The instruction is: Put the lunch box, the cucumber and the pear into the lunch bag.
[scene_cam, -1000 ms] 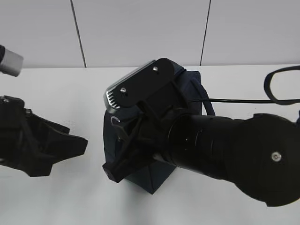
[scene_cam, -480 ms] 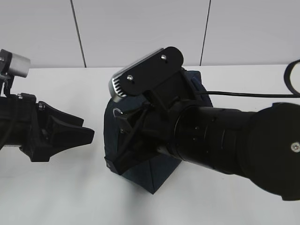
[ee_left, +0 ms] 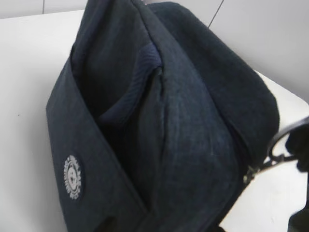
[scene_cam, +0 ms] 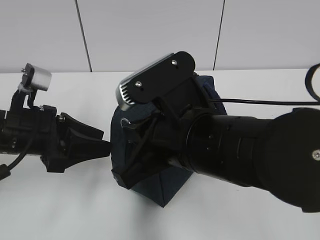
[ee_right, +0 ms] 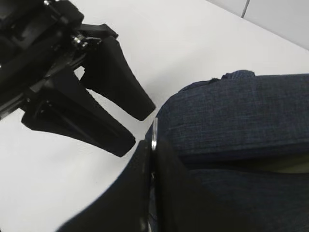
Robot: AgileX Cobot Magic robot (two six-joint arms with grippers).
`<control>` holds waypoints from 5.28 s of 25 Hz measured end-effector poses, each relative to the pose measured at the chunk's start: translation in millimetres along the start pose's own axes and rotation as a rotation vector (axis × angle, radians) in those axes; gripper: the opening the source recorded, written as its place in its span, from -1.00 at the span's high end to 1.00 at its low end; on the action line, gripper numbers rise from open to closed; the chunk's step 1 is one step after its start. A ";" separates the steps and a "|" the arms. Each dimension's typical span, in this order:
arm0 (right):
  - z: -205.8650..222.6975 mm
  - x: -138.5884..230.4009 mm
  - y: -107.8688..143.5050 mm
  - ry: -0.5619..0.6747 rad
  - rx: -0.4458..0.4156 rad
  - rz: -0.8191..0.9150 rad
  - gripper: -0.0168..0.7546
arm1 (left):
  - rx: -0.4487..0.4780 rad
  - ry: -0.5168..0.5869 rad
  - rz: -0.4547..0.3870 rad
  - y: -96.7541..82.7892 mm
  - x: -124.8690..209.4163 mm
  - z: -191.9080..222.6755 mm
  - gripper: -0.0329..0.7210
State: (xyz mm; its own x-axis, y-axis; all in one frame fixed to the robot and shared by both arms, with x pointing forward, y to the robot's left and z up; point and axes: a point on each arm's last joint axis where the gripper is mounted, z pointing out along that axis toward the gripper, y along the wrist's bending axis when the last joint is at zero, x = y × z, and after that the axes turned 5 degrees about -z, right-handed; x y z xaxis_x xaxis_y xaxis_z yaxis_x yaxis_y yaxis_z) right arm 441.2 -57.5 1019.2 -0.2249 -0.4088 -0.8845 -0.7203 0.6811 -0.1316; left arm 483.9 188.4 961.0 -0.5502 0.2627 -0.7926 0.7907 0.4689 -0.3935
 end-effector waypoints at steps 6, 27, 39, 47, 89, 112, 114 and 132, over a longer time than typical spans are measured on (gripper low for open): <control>0.0 0.1 0.1 0.001 -0.001 0.002 0.96 | 0.021 -0.004 0.027 7.4 -9.6 4.8 0.00; -0.5 -1.0 -2.3 -0.008 0.023 0.040 0.96 | 0.041 0.064 0.093 -5.3 -7.7 22.0 0.87; -4.1 -22.7 -38.4 -0.074 0.170 0.150 0.96 | 0.045 0.060 0.090 -5.7 -8.1 22.1 0.88; 2.8 -27.6 -98.6 -0.061 0.279 0.278 0.96 | 0.045 0.061 0.091 -5.7 -8.1 22.0 0.88; 41.7 -22.6 -234.7 -0.015 0.247 0.427 -0.44 | -0.055 0.163 0.022 -14.3 -11.3 3.7 0.10; -120.1 -4.7 -144.3 0.418 0.161 0.351 -0.25 | -0.615 0.103 -0.145 -95.1 -26.0 -124.9 0.24; -138.4 -2.0 -139.5 0.447 0.210 0.341 -0.25 | -0.623 0.112 -0.164 -102.8 -21.7 -131.9 0.24; -263.5 73.7 -57.6 0.470 0.347 0.289 -0.24 | -0.709 0.064 -0.090 -168.7 34.2 -189.1 0.24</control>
State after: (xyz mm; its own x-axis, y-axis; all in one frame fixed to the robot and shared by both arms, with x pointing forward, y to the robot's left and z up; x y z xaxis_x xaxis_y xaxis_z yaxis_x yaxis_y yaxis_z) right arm 293.2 -286.9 1079.6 -0.6973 -0.3483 -0.6265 -0.3518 0.9278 -0.1242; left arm 280.9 277.7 1088.3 -0.6365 0.2361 -0.7342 0.3890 0.9203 -0.0413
